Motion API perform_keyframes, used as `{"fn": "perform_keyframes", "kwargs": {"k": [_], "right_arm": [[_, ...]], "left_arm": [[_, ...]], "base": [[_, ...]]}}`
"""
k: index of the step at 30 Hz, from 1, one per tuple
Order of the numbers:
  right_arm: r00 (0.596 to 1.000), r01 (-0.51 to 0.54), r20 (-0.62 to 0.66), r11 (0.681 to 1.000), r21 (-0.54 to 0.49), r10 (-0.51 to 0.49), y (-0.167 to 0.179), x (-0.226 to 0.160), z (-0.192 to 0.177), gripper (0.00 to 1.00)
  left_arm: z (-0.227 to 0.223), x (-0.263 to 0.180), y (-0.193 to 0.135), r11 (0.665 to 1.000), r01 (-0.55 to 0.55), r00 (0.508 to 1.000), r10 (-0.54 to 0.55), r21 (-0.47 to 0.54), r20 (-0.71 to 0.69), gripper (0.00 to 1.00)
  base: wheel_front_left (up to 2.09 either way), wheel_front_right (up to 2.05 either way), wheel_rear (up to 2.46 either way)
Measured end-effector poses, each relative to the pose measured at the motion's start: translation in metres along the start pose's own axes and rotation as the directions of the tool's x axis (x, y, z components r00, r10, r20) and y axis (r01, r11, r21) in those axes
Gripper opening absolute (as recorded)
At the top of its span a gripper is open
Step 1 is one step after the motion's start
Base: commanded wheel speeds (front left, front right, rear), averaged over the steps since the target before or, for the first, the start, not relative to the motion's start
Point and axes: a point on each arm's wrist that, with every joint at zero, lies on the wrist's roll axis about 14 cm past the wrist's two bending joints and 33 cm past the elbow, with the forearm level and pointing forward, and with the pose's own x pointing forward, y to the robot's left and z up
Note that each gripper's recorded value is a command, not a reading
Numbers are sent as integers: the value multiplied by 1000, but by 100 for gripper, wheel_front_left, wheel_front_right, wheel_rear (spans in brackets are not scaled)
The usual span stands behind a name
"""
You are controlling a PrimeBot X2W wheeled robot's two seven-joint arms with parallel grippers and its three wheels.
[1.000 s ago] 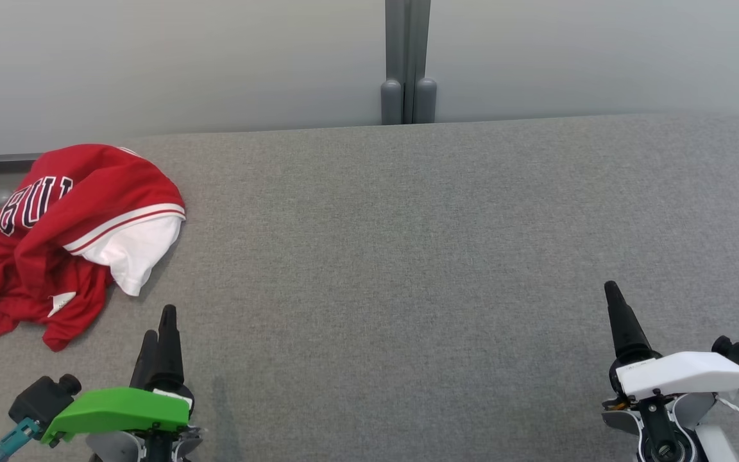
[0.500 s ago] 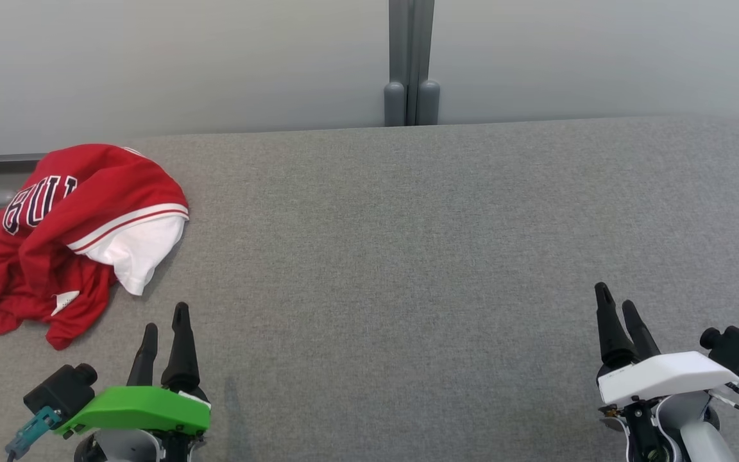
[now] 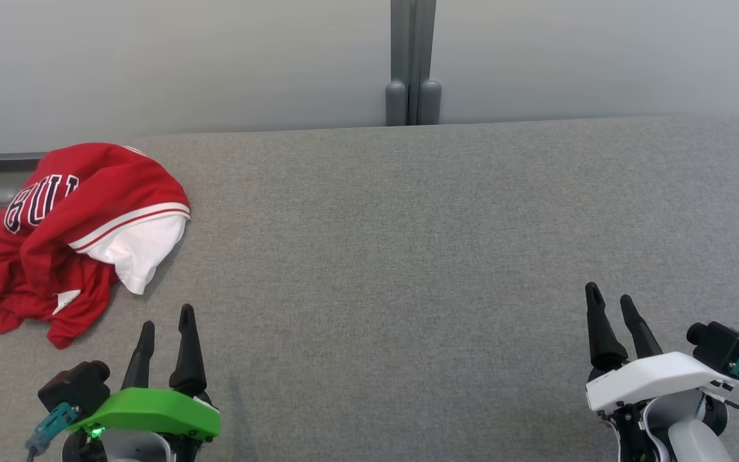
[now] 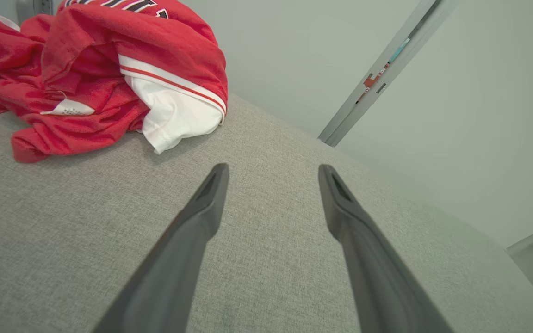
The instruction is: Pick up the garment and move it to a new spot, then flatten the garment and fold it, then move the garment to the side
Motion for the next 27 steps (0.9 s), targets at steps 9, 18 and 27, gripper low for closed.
{"fn": "perform_keyframes", "kwargs": {"k": [9, 18, 27], "right_arm": [[1000, -20, 5, 996, -90, 21, 4, 0, 0, 100], [999, -46, 3, 984, -170, 47, 10, 0, -2, 100], [998, -65, 3, 967, -245, 68, 15, -1, -2, 100]], "left_arm": [[0, -1, -5, 996, 21, 1000, -22, 90, 10, 100], [0, -2, -7, 985, 34, 999, -38, 170, 22, 100], [2, -2, -10, 968, 46, 998, -56, 246, 34, 100]], "base": [[0, 0, 0], [0, 0, 0], [0, 0, 0]]}}
